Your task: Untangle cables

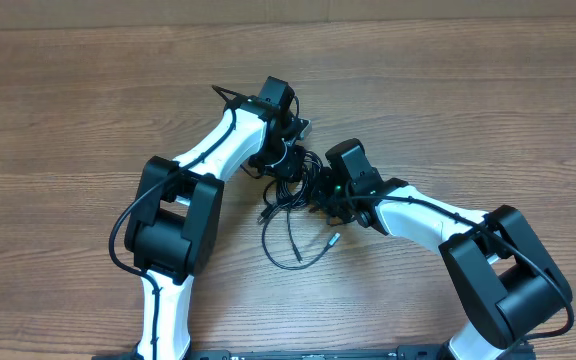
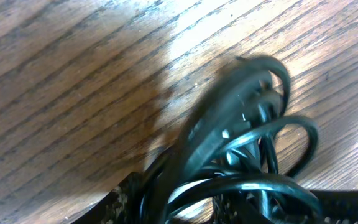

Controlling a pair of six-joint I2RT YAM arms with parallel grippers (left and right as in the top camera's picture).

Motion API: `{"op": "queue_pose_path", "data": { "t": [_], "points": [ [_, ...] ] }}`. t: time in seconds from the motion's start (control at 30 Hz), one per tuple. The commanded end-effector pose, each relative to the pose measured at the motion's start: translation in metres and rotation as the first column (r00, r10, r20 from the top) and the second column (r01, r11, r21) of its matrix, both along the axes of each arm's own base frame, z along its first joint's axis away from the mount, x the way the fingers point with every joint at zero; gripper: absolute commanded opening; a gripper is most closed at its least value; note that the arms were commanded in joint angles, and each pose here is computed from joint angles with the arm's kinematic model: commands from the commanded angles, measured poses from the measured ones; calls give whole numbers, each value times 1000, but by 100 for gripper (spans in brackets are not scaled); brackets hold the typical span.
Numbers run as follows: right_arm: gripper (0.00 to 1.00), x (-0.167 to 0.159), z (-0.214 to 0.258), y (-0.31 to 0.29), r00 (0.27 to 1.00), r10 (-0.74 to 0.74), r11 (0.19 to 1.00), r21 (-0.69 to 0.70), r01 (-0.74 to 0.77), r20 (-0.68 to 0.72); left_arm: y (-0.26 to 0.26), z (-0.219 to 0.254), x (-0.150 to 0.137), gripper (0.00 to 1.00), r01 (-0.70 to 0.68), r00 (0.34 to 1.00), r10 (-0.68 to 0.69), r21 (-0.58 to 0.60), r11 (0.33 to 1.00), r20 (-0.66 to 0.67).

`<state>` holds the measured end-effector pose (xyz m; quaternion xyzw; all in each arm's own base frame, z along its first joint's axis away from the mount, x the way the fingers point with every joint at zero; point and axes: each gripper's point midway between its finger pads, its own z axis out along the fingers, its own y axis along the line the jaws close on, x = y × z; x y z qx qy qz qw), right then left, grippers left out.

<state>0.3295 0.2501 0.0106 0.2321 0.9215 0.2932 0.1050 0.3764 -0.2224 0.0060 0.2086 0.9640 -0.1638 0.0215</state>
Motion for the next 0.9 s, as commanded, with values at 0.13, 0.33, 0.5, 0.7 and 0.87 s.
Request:
{"op": "queue_pose_path", "data": {
  "t": [0.13,0.33,0.5,0.7,0.87],
  "points": [
    [16,-6,15,28,987,151,984,92,-155,49,-8,-10,-30,40,8,993,-13,-38,999,-118],
    [19,-7,37,41,933,320,918,191,-349,168,-5,-12,-33,46,8,992,-11,-22,1000,-128],
    [28,-2,53,32,911,357,867,288,-406,207,-4,-12,-35,48,8,991,-10,-20,1000,-135],
    [33,4,36,-2,955,282,916,270,-297,94,-2,-13,-38,50,8,989,-9,-9,1000,-146],
    [39,2,18,-24,975,223,956,196,-220,6,1,-5,-43,58,9,984,-9,1,1000,-179]
  ]
}}
